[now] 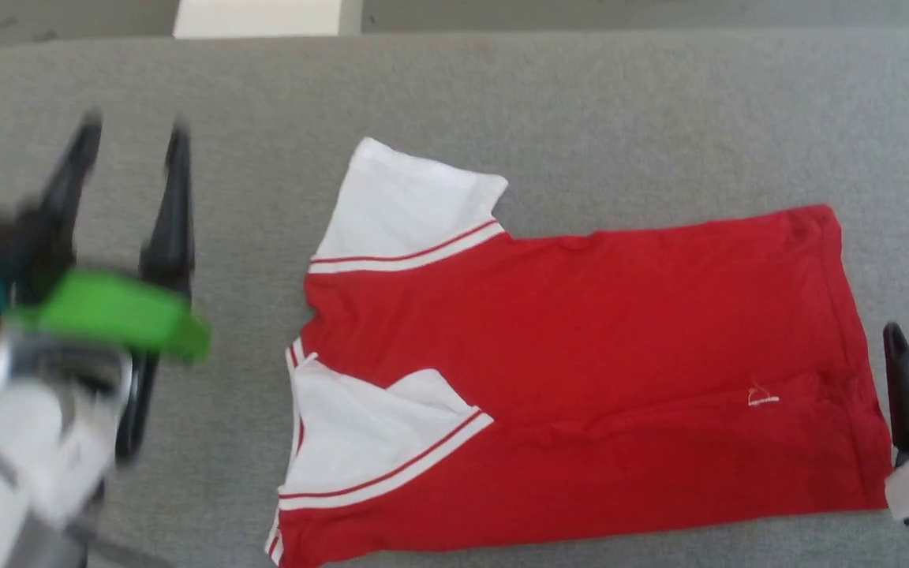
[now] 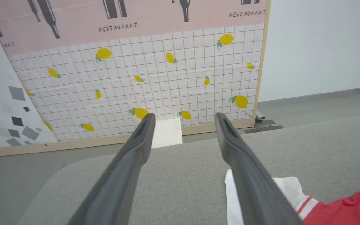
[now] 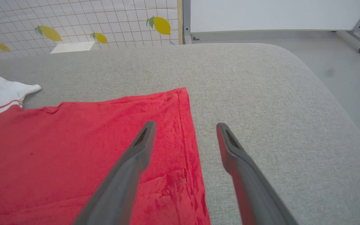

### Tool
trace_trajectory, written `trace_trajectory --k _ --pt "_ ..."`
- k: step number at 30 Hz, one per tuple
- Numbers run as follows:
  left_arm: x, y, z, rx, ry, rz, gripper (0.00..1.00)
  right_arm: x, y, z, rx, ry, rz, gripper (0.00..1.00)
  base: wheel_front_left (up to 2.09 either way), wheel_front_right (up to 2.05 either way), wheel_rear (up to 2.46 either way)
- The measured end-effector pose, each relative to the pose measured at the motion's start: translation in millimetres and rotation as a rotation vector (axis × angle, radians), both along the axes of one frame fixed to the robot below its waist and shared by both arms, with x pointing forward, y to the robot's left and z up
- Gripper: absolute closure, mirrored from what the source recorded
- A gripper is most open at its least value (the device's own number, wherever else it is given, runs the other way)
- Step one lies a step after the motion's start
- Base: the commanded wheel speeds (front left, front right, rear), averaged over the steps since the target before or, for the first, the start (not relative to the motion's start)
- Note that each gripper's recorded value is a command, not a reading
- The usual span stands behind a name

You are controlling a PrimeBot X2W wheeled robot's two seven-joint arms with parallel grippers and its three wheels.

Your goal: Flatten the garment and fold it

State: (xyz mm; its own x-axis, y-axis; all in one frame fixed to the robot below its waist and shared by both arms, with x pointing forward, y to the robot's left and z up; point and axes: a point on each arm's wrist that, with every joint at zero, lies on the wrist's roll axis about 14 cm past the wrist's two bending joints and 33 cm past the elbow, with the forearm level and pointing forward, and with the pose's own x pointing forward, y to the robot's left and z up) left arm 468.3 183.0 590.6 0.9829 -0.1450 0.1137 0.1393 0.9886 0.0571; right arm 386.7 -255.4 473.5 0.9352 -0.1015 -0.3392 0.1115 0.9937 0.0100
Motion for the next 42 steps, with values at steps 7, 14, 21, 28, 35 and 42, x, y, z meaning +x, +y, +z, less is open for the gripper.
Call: trace_trajectory --k 7,14,21,28,35,42 --pt "73 -36 -32 0.139 0.162 -0.168 0.0 24 9 -15 -0.003 0.011 0.03 0.0 0.0 0.0 0.0" --pt "92 -57 -135 0.216 0.538 -0.294 0.0 34 6 -40 -0.011 0.067 0.029 0.0 0.0 0.0 0.0" --pt "99 -69 -182 0.21 0.678 -0.344 0.0 32 -6 -58 -0.025 0.121 0.0 0.0 0.0 0.0 0.0" --pt "107 -72 -216 0.202 0.753 -0.344 1.0 32 -15 -70 -0.036 0.155 -0.022 0.0 0.0 0.0 0.0" --pt "111 -80 -217 0.183 0.749 -0.367 1.0 36 -23 -64 -0.065 0.139 -0.024 0.0 0.0 0.0 0.0" --pt "103 -73 -204 0.192 0.737 -0.348 1.0 85 -16 4 -0.098 -0.048 0.073 0.0 0.0 0.0 0.0"
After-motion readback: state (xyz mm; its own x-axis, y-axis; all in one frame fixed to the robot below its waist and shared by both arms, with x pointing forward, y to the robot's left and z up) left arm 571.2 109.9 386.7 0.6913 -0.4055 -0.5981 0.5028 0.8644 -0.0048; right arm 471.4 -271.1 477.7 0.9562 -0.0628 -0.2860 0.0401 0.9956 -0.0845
